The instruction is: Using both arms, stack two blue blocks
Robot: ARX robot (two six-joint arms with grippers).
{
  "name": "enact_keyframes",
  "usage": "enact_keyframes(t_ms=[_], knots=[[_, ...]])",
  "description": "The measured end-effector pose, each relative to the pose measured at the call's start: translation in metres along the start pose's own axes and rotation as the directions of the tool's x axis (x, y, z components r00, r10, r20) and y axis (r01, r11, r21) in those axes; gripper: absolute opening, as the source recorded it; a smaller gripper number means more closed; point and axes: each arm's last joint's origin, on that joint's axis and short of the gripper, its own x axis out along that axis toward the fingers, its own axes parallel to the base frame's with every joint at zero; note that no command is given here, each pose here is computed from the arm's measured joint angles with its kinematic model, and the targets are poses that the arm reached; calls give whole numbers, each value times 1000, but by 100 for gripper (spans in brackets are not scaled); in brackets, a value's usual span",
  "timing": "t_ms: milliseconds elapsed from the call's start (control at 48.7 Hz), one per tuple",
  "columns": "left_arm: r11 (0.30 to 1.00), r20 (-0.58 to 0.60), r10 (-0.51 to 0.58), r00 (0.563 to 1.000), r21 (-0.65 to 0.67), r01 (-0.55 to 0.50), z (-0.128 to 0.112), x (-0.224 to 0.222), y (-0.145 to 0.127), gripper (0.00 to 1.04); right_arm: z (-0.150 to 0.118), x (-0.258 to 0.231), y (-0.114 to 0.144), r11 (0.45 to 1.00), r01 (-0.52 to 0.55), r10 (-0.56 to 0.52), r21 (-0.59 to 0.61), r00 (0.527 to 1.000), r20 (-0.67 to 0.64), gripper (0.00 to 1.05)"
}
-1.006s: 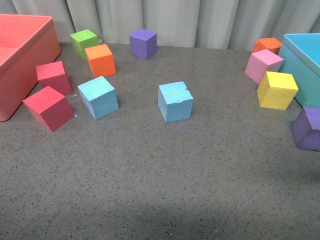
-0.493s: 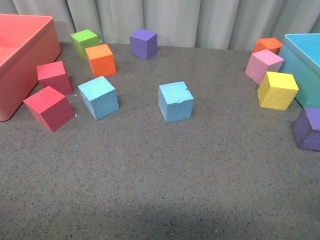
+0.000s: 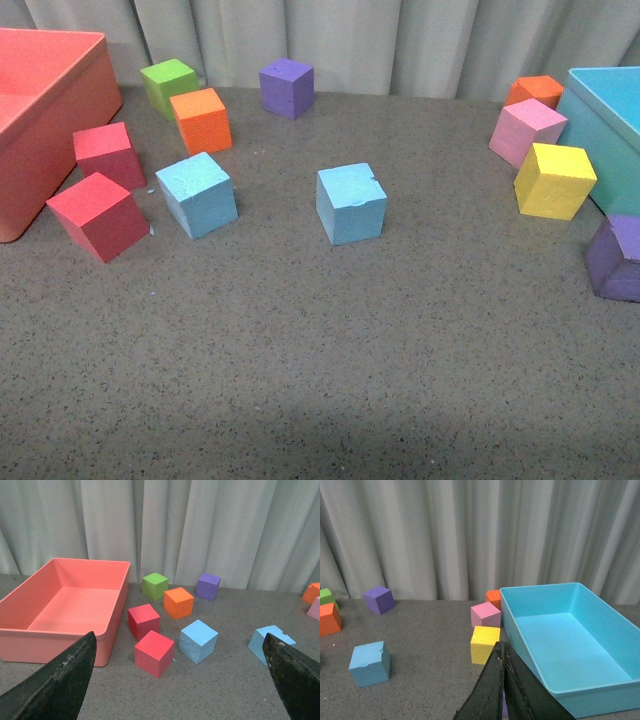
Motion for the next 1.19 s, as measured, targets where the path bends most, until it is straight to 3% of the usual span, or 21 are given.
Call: enact_keyframes(t_ms=[965, 1150, 1191], knots=[[1000, 0, 0, 1000, 0, 0, 0, 0, 0, 98, -3, -28, 0, 1000, -3, 3, 0, 1000, -9, 1], [1000, 0, 1, 1000, 0, -1, 0, 0, 0, 98, -2, -29, 0, 1000, -3, 3, 0, 1000, 0, 31], [999, -64, 38, 997, -14, -39, -1, 0, 0, 98, -2, -29, 0, 1000, -3, 3, 0, 1000, 0, 38]])
